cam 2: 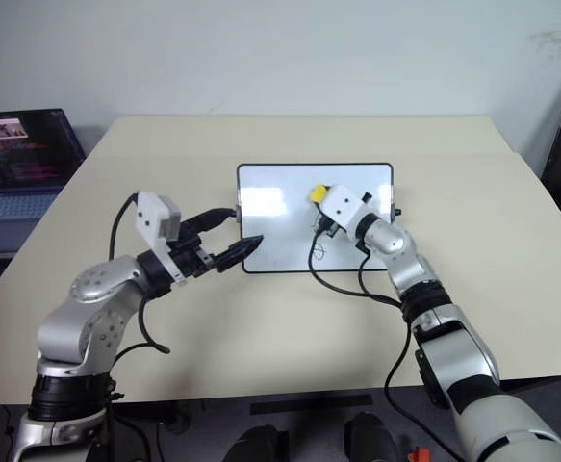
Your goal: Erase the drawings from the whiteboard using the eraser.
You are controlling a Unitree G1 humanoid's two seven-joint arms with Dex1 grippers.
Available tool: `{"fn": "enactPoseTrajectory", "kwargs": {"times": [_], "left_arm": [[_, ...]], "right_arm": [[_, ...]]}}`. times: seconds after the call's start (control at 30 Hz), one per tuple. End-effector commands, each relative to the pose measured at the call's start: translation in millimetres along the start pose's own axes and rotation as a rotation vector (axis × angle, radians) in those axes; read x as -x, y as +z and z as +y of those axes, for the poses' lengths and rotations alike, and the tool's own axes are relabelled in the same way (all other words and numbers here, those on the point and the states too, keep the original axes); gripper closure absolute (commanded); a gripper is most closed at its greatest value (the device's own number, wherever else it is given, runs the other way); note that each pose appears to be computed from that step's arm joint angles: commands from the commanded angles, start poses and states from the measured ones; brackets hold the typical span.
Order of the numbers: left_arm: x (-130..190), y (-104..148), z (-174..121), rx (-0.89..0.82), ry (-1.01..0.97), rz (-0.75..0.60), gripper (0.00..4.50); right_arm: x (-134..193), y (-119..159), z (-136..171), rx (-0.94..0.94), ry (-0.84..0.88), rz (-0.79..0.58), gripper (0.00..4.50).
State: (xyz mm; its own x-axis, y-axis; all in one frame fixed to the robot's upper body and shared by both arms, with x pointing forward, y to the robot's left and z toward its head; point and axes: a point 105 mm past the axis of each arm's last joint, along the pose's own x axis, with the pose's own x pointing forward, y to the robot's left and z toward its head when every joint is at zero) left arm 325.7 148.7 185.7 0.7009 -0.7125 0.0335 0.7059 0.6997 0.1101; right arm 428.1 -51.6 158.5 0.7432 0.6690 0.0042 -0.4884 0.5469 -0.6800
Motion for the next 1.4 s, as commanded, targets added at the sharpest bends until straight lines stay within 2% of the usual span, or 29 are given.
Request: {"fn": "enactPoseTrajectory", "kwargs": {"times": [0.03, 0.27, 0.57, 0.63, 0.93, 1.1, 1.17, 1.4], "left_arm": [[3, 13, 1, -0.024, 0.007, -0.041, 0.0], [3, 13, 2, -0.019, 0.013, -0.048, 0.0], [2, 12, 4, -0.017, 0.02, -0.047, 0.0], [2, 12, 4, -0.016, 0.02, -0.048, 0.0], [4, 9, 2, -0.013, 0.017, -0.041, 0.0], [4, 7, -1, -0.012, 0.013, -0.038, 0.0], [4, 7, -2, -0.012, 0.012, -0.037, 0.0], [5, 7, -2, -0.012, 0.013, -0.037, 0.0]], "right_arm": [[12, -36, 34, 0.025, 0.124, 0.12, 3.33], [21, -49, 59, 0.128, 0.232, 0.161, 3.33], [24, -54, 58, 0.16, 0.247, 0.186, 3.33], [22, -49, 52, 0.158, 0.224, 0.167, 3.33], [6, 2, -11, 0.054, -0.058, 0.007, 3.33], [-2, 17, -26, 0.02, -0.136, -0.019, 3.33], [-5, 20, -24, 0.018, -0.134, -0.02, 3.33], [-18, 24, 18, 0.007, -0.005, -0.029, 3.33]]}}
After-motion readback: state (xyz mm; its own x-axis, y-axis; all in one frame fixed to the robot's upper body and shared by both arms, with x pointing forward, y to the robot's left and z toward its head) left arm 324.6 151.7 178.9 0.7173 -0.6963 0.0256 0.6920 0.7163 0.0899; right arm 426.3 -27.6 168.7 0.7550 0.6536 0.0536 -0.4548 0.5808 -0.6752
